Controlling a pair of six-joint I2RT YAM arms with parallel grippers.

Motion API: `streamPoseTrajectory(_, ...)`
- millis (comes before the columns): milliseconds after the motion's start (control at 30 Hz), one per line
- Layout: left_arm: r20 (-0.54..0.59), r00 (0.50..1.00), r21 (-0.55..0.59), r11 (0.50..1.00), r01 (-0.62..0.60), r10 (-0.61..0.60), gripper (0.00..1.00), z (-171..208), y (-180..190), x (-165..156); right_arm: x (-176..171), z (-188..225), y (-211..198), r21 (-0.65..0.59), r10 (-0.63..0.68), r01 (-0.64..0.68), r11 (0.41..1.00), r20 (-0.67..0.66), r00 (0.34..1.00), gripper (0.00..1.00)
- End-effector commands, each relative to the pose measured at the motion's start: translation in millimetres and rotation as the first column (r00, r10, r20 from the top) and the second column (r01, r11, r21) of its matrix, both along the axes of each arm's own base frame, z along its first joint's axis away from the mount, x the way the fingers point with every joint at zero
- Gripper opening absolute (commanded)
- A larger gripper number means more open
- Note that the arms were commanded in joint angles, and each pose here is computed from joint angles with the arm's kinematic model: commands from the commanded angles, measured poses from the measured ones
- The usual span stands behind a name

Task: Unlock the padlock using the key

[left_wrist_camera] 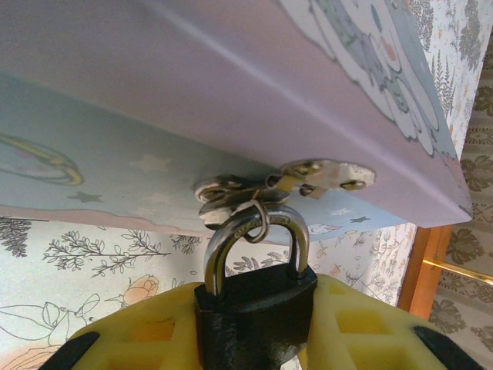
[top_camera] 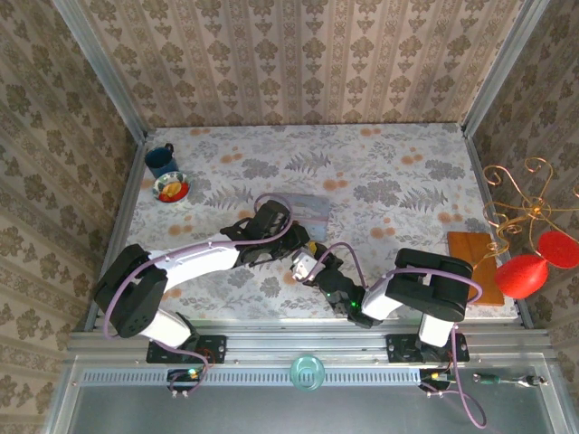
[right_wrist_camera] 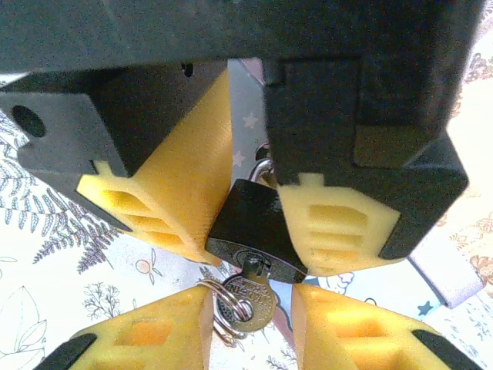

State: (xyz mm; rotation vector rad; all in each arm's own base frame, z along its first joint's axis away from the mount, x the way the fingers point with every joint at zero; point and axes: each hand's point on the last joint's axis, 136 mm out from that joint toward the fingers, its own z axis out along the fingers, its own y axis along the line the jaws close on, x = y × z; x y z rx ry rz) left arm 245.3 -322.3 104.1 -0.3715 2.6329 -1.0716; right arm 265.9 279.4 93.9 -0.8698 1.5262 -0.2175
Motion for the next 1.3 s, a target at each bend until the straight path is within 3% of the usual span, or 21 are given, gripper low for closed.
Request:
streamPoseTrajectory(0,-0.005,1.0,-0.026,1.0,-0.017,0.017,0.0,4.7,-1.6,5.2,2.7,17.1,7.3,0.029,-0.014,0.013,1.0,0.054,0.998,0.35)
streamPoseTrajectory(267,-0.002,1.0,-0.017,1.0,-0.004,0.004,0.0,5.2,-1.6,6.0,1.0,18.4,11.9,-0.033,-0.01,0.013,0.999,0.087,0.996,0.36)
streamPoseTrajectory(700,0.002,1.0,-0.028,1.0,-0.008,0.008,0.0,8.8,-1.5,6.7,4.8,10.8,6.8,-0.08,-0.05,0.058,0.995,0.094,0.994,0.17)
streamPoseTrajectory(1067,0.006,1.0,-0.031,0.999,-0.016,0.016,0.0,9.8,-0.7,8.5,-3.0,15.8,2.1,0.138,-0.051,0.05,0.989,0.001,0.999,0.02)
streamPoseTrajectory(1267,0.013,0.999,-0.046,0.999,-0.029,0.03,0.0,10.5,0.1,12.4,-10.6,10.8,3.1,0.267,-0.014,0.042,0.963,-0.105,0.994,0.0)
